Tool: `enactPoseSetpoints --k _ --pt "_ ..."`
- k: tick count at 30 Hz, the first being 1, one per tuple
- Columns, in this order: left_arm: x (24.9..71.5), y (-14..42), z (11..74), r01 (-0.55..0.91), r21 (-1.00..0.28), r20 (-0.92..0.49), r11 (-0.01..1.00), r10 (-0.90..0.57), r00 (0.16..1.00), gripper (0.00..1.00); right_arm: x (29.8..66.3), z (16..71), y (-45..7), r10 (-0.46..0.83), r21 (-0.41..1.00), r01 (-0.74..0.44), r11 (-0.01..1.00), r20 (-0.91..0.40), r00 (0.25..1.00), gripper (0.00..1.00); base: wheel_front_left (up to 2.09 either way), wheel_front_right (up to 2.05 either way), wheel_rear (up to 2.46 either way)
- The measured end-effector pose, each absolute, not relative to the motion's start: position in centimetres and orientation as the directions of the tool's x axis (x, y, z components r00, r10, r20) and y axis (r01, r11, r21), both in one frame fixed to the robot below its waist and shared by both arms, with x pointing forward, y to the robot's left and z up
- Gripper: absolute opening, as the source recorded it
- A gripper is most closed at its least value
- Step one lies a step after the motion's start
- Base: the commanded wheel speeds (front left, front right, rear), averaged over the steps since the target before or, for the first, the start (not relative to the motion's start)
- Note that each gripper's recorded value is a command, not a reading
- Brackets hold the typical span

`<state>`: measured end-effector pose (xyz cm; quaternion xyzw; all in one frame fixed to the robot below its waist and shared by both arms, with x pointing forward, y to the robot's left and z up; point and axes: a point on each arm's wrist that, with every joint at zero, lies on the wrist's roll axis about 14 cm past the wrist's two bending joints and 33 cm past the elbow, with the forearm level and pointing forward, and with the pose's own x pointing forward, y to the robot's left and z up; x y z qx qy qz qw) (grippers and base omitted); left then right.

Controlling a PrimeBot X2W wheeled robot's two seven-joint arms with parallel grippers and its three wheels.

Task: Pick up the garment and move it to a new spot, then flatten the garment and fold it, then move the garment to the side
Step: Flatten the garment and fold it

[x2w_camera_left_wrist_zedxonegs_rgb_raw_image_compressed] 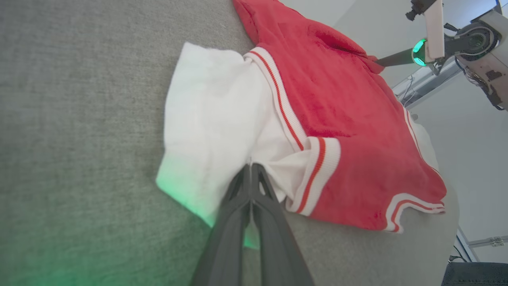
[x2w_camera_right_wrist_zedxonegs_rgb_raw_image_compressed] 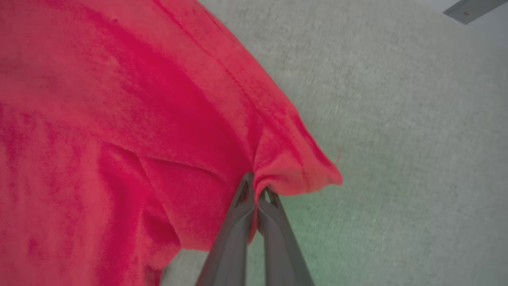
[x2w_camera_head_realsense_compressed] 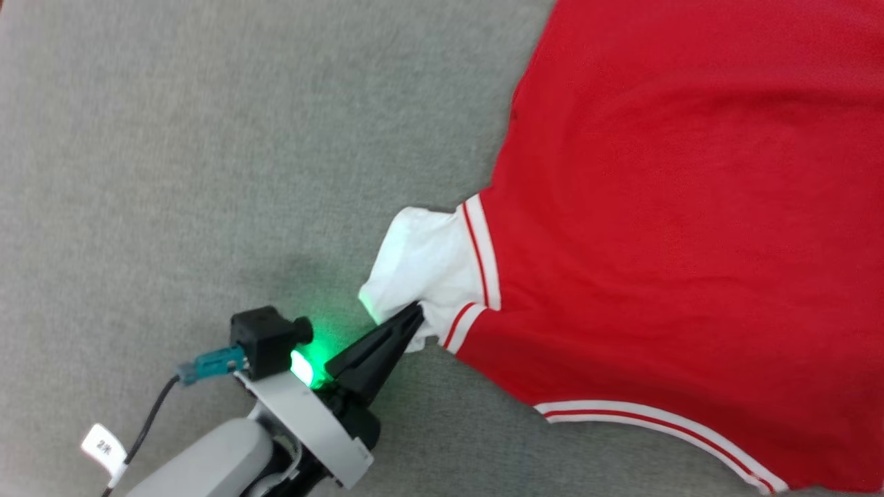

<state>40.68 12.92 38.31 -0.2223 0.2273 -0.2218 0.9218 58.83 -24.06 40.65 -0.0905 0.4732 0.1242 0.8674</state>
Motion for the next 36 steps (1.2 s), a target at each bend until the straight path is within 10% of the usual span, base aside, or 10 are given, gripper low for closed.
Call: enactPoseSetpoints --k 20,28,31,36 --pt "41.3 11.4 44.1 0.434 -0.472 -0.188 0.768 -0.568 0.801 0.00 30.8 38.4 -23.9 0.297 0.223 -0.268 0.937 -0.913 0.280 0.00 0.00 0.00 0.00" --pt "41.5 9.8 44.3 0.470 -0.476 -0.179 0.743 -0.606 0.775 0.00 27.8 38.1 -21.9 0.334 0.273 -0.234 0.933 -0.899 0.284 0.00 0.00 0.00 0.00" --pt "41.5 9.7 44.1 0.471 -0.474 -0.187 0.744 -0.608 0.772 0.00 29.4 39.1 -22.6 0.307 0.230 -0.239 0.943 -0.877 0.370 1.00 0.00 0.00 0.00" --pt "41.3 10.0 43.7 0.461 -0.474 -0.197 0.751 -0.600 0.775 0.00 32.2 41.9 -24.2 0.269 0.168 -0.243 0.955 -0.832 0.485 1.00 0.00 0.00 0.00"
